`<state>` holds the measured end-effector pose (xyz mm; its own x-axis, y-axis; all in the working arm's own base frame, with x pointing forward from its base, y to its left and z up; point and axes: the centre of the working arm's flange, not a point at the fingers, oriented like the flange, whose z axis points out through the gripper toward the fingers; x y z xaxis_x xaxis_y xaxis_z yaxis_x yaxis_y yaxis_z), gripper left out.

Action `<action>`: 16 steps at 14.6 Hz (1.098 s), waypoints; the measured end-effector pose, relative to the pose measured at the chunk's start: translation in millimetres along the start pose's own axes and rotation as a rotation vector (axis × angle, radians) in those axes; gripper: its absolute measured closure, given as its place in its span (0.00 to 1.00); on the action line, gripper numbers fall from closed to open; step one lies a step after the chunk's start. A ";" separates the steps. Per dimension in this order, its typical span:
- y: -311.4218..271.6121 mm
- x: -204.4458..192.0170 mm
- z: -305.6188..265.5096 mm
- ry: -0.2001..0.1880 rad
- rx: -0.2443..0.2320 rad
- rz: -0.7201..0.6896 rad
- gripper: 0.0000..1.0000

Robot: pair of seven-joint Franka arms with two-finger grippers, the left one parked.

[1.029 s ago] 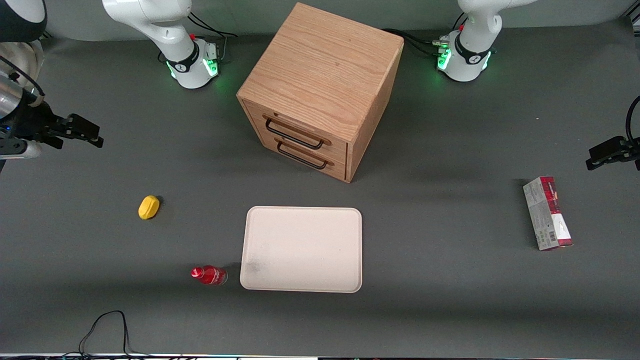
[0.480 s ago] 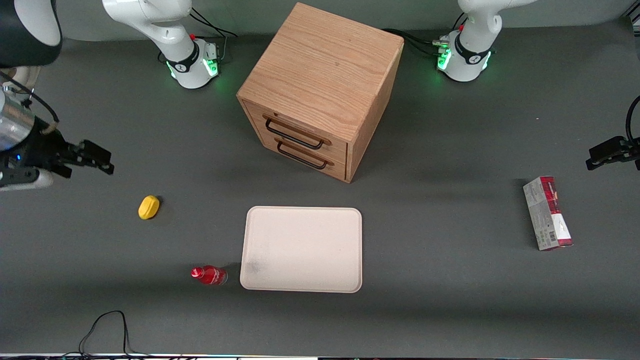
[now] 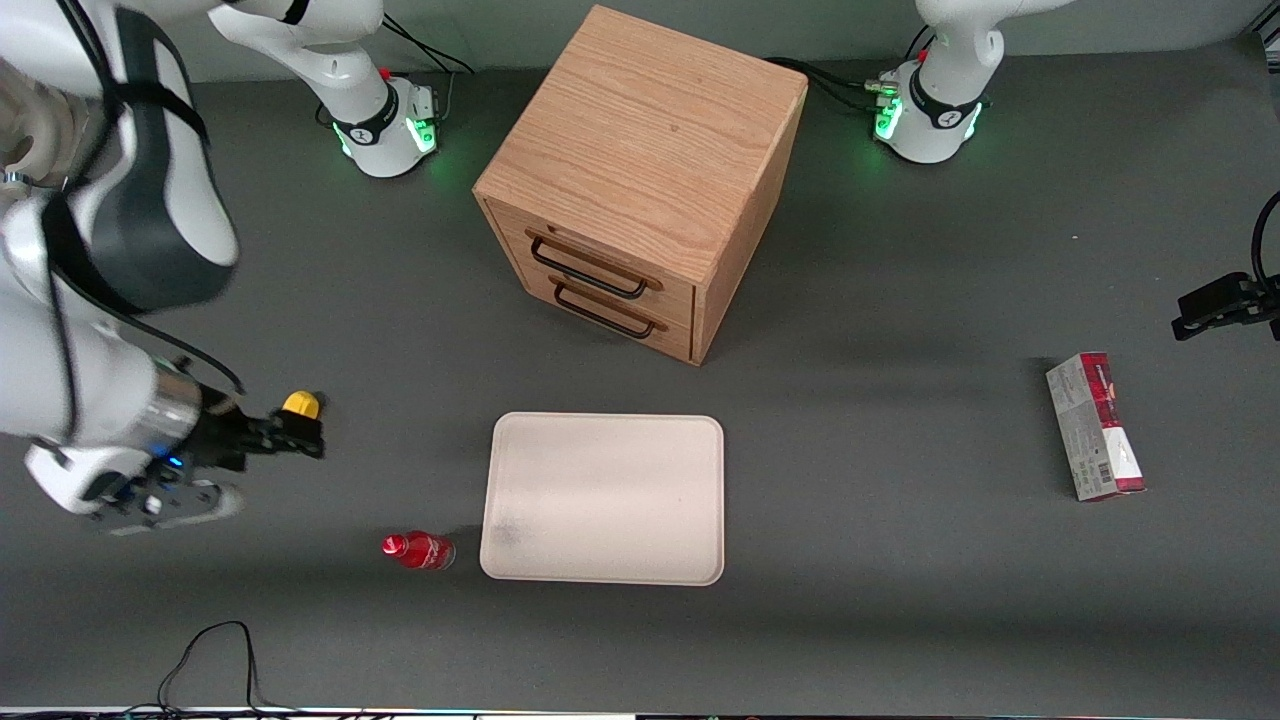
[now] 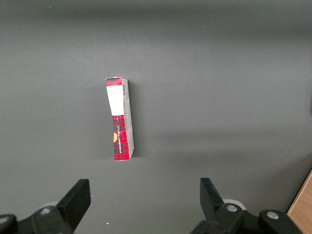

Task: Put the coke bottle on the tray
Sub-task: 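Lower the open right gripper over the bottle's cap end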

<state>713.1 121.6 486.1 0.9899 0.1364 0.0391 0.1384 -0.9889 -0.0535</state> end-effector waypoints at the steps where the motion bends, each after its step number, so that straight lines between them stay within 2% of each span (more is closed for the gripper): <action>1: -3.4 9.1 17.7 0.007 0.007 -0.005 0.00; 6: -3.5 37.1 86.2 0.055 0.038 -0.004 0.00; 8: -4.5 44.3 113.3 0.072 0.033 -0.012 0.00; 10: -10.3 47.6 140.4 0.072 0.010 -0.039 0.00; 16: -24.7 50.4 178.1 0.073 0.001 -0.074 0.00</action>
<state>765.1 163.3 311.7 0.9720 0.2044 0.1160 0.2111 -0.9763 -0.0486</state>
